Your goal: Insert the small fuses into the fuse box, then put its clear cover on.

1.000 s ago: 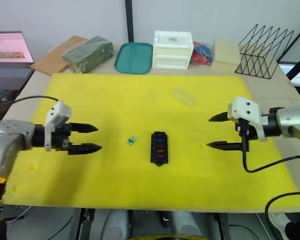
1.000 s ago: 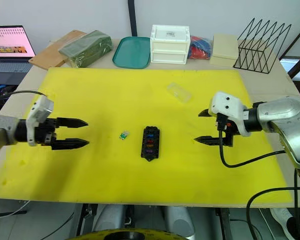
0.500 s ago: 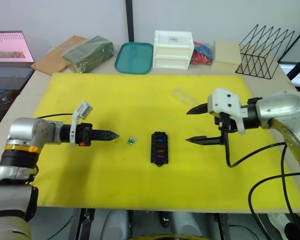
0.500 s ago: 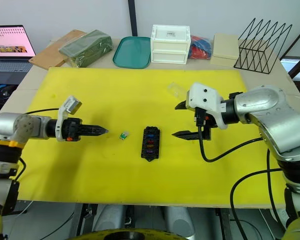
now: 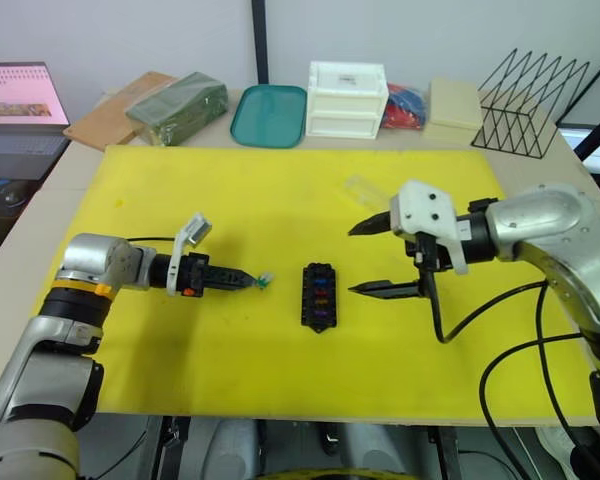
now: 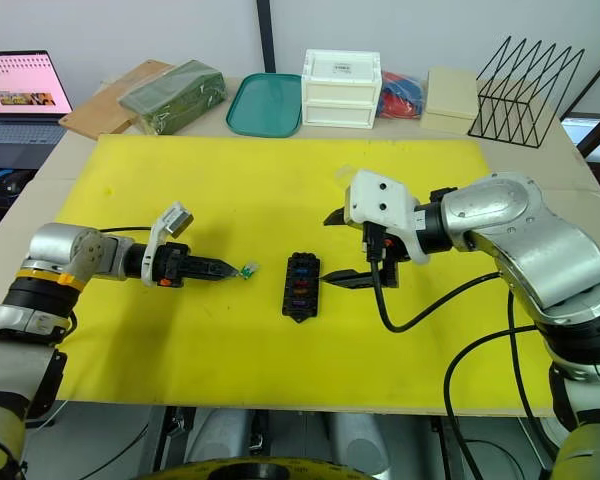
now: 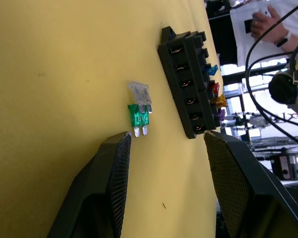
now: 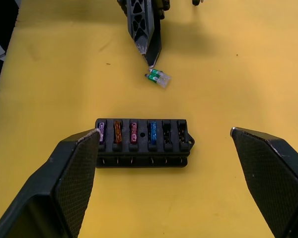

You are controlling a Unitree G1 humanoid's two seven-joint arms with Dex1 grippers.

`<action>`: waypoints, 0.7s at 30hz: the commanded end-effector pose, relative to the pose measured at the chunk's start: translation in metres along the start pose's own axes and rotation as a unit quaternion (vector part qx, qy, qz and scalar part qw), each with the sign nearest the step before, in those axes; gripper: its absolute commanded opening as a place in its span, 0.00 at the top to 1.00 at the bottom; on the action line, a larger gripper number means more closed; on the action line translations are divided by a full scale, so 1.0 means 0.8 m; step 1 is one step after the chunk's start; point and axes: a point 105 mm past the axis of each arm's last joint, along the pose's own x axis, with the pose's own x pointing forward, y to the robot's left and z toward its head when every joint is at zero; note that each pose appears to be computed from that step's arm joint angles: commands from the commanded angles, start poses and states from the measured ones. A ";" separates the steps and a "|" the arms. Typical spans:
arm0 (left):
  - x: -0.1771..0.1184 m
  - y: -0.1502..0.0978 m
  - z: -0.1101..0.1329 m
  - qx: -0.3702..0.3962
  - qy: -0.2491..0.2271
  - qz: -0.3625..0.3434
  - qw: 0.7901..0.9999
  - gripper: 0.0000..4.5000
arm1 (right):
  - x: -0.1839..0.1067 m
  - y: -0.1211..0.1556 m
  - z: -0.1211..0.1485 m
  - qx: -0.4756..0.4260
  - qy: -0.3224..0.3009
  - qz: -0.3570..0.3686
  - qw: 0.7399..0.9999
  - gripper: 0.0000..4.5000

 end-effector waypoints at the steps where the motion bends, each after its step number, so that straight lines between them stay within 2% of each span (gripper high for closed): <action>1: 0.005 0.004 0.000 0.008 0.007 0.005 1.000 0.44 | -0.005 0.002 0.010 -0.020 -0.005 -0.006 1.000 0.00; 17: 0.026 0.013 -0.001 0.010 0.007 -0.005 1.000 0.44 | -0.003 0.002 0.012 -0.024 0.001 -0.015 1.000 0.00; 20: 0.028 0.015 -0.005 0.011 0.010 -0.004 1.000 0.56 | -0.003 0.002 0.012 -0.024 0.002 -0.016 1.000 0.00; 21: 0.028 0.016 -0.006 0.011 0.010 -0.003 1.000 0.64 | -0.003 0.002 0.012 -0.024 0.003 -0.016 1.000 0.00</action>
